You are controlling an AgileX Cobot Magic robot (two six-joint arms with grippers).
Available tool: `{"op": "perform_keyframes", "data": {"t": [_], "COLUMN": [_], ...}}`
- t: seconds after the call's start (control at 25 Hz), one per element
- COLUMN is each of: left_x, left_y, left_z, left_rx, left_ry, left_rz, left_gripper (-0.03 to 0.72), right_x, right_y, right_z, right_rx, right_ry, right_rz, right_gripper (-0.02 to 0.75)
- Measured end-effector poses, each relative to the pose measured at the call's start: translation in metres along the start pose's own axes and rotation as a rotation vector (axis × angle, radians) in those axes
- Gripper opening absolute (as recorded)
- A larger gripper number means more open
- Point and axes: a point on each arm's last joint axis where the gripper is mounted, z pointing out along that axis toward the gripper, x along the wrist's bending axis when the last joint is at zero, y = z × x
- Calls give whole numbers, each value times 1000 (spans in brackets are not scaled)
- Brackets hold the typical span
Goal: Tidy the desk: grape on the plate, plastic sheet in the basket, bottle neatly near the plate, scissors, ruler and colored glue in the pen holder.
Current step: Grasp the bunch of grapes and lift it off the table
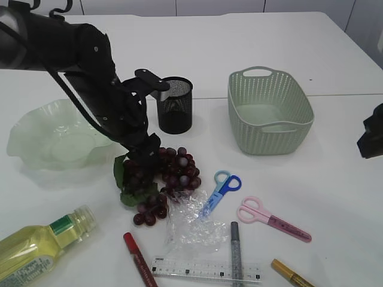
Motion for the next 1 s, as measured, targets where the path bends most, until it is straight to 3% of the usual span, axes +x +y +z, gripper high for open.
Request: {"op": "perform_keyframes", "data": {"t": [0.72, 0.84, 1.0], "left_x": [2, 2, 2], "left_y": [-5, -4, -3], "left_z": [37, 37, 36], "left_rx": [41, 39, 33], "left_ry": [-5, -5, -5], "left_rz": [-17, -18, -19], "left_gripper": [614, 573, 452], "right_x": [0, 0, 0], "right_y": [0, 0, 0], "right_z": [0, 0, 0], "right_rx": [0, 0, 0], "right_ry": [0, 0, 0], "right_rz": [0, 0, 0], "right_gripper": [446, 446, 446]}}
